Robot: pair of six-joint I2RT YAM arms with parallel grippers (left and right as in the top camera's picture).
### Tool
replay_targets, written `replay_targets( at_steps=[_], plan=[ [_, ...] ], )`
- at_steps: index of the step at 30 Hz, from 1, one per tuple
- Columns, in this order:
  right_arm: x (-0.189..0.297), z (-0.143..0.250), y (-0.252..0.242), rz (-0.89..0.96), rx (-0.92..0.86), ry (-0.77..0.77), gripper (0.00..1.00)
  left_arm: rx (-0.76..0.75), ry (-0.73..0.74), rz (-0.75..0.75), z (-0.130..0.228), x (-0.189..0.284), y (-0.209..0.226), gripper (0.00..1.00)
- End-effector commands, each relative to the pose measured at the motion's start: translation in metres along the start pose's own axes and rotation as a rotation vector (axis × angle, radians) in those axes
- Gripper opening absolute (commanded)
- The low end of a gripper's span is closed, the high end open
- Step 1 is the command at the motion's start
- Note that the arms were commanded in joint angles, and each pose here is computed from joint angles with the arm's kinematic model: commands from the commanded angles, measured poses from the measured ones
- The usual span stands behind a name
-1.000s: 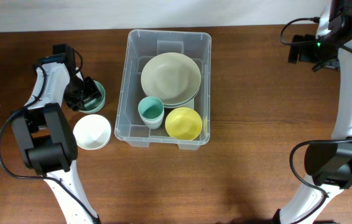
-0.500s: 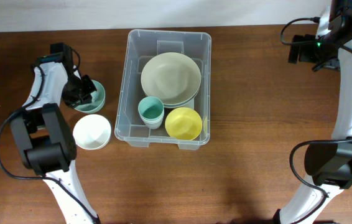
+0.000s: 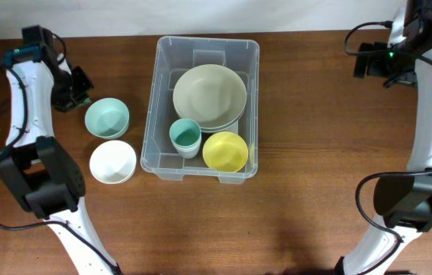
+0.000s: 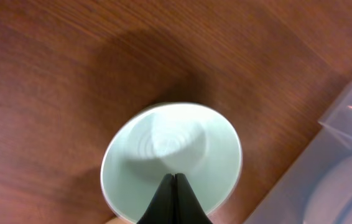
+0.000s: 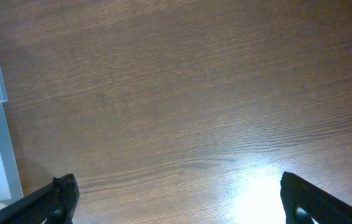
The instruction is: Pack container
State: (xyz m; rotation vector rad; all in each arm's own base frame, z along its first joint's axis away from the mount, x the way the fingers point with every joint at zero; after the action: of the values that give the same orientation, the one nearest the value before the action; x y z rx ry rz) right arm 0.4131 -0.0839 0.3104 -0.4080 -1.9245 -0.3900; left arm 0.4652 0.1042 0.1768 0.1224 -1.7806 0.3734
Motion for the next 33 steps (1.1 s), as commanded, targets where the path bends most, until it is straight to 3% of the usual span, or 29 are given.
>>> replay_targets(
  at_steps=[1, 7, 21, 23, 26, 27, 29, 33],
  plan=[
    [0.000, 0.000, -0.002, 0.007, -0.001, -0.001, 0.99, -0.020, 0.008, -0.019, 0.000, 0.011, 0.002, 0.01],
    [0.000, 0.000, -0.002, 0.007, -0.001, -0.002, 0.99, -0.010, 0.077, -0.104, 0.013, 0.006, 0.013, 0.01],
    [0.000, 0.000, -0.002, 0.007, -0.001, -0.001, 0.99, 0.045, 0.104, -0.111, 0.018, -0.005, 0.032, 0.02],
    [0.000, 0.000, -0.002, 0.007, -0.001, -0.001, 0.99, 0.057, 0.110, -0.113, 0.020, -0.007, 0.038, 0.13],
    [0.000, 0.000, -0.002, 0.007, -0.001, -0.002, 0.99, 0.070, 0.123, -0.115, 0.023, -0.011, 0.044, 0.60],
    [0.000, 0.000, -0.002, 0.007, -0.001, -0.001, 0.99, 0.072, 0.128, -0.115, 0.024, -0.012, 0.045, 0.67],
    [0.000, 0.000, -0.002, 0.007, -0.001, -0.001, 0.99, 0.073, 0.139, -0.116, 0.026, -0.016, 0.045, 0.73],
    [0.000, 0.000, -0.002, 0.007, -0.001, -0.002, 0.99, 0.071, 0.156, -0.114, 0.032, -0.029, 0.045, 0.74]
  ],
)
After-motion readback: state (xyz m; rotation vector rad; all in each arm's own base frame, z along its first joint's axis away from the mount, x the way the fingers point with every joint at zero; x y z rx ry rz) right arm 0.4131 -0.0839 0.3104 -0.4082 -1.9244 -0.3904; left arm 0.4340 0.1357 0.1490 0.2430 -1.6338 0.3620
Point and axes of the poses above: each gripper's point midway between its finger pads, its own x axis back along the fingers, its own y axis along the line the jaws close on, z = x × y, the point moved 7 cm from there along x, back along the fingers, and after that the axes turned 14 degrees about -x, right-handed, at the moved point
